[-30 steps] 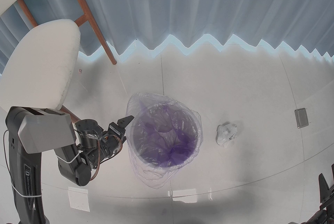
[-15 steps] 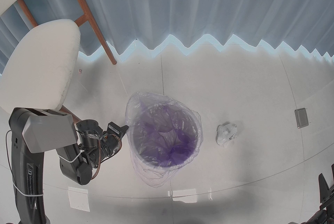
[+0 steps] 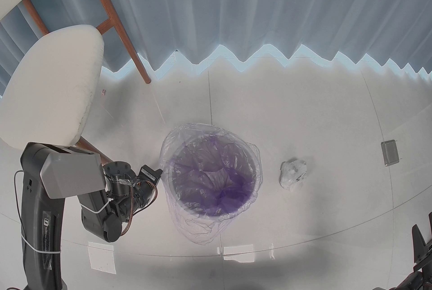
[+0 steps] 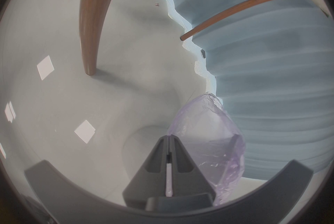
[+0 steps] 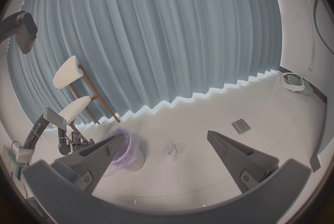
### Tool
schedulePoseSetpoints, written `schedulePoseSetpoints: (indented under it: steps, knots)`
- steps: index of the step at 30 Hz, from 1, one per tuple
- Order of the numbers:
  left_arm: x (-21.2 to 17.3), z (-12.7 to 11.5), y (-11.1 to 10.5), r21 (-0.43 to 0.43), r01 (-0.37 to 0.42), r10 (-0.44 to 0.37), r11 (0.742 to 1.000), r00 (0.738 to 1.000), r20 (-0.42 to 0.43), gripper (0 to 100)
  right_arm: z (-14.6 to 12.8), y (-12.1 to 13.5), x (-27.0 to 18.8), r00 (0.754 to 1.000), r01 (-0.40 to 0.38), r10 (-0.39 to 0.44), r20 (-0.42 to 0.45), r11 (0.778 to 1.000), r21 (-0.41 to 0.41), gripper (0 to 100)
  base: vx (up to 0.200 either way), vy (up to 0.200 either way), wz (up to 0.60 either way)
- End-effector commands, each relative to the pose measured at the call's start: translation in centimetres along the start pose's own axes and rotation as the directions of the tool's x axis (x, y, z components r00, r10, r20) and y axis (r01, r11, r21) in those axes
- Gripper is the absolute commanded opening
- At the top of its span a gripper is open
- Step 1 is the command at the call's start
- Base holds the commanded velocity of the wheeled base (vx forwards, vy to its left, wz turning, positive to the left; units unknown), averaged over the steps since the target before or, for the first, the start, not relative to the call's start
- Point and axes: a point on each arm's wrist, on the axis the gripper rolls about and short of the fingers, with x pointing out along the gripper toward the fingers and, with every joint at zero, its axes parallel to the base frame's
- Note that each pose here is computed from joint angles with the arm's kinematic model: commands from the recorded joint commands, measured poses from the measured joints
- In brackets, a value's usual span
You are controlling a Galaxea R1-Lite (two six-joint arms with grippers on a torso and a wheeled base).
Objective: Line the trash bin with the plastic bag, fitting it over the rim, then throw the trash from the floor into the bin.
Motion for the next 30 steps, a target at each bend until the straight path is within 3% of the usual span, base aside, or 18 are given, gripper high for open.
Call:
schedulePoseSetpoints:
  steps: [1, 5, 8, 19, 20, 24, 30]
  knots:
    - [0.7, -0.8, 1.6, 0.066, -0.038, 0.039, 0.997, 0.999, -0.005, 0, -0.4, -0.1, 0.0, 1.0, -0.001, 0.001, 0.002, 1.0, 0.0, 100, 0.0, 0.0, 0.0]
    - [1.9, -1.1, 3.3, 0.206, -0.103, 0.091, 0.973, 0.994, 0.065, 0, -0.4, -0.1, 0.0, 1.0, -0.001, 0.001, 0.002, 1.0, 0.0, 100, 0.0, 0.0, 0.0]
    - [2.6, -1.8, 3.6, 0.25, -0.124, 0.103, 0.96, 0.99, 0.097, 0, -0.4, -0.1, 0.0, 1.0, -0.001, 0.001, 0.002, 1.0, 0.0, 100, 0.0, 0.0, 0.0]
    - [2.2, -2.8, 3.2, 0.254, -0.136, 0.114, 0.958, 0.989, 0.099, 0, -0.4, -0.1, 0.0, 1.0, -0.001, 0.001, 0.002, 1.0, 0.0, 100, 0.0, 0.0, 0.0]
    - [2.1, -2.7, 2.9, 0.249, -0.132, 0.11, 0.959, 0.989, 0.101, 100, -0.4, -0.1, 0.0, 1.0, -0.001, 0.001, 0.002, 1.0, 0.0, 100, 0.0, 0.0, 0.0]
    - [1.6, -2.6, 1.1, 0.249, -0.09, 0.067, 0.964, 0.993, 0.102, 100, -0.4, -0.1, 0.0, 1.0, -0.001, 0.001, 0.002, 1.0, 0.002, 100, 0.0, 0.0, 0.0]
    - [-1.9, -2.4, 0.0, 0.253, -0.122, 0.106, 0.96, 0.991, 0.076, 100, -0.4, -0.1, -0.1, 1.0, -0.002, 0.002, 0.001, 1.0, 0.005, 100, 0.0, 0.0, 0.0]
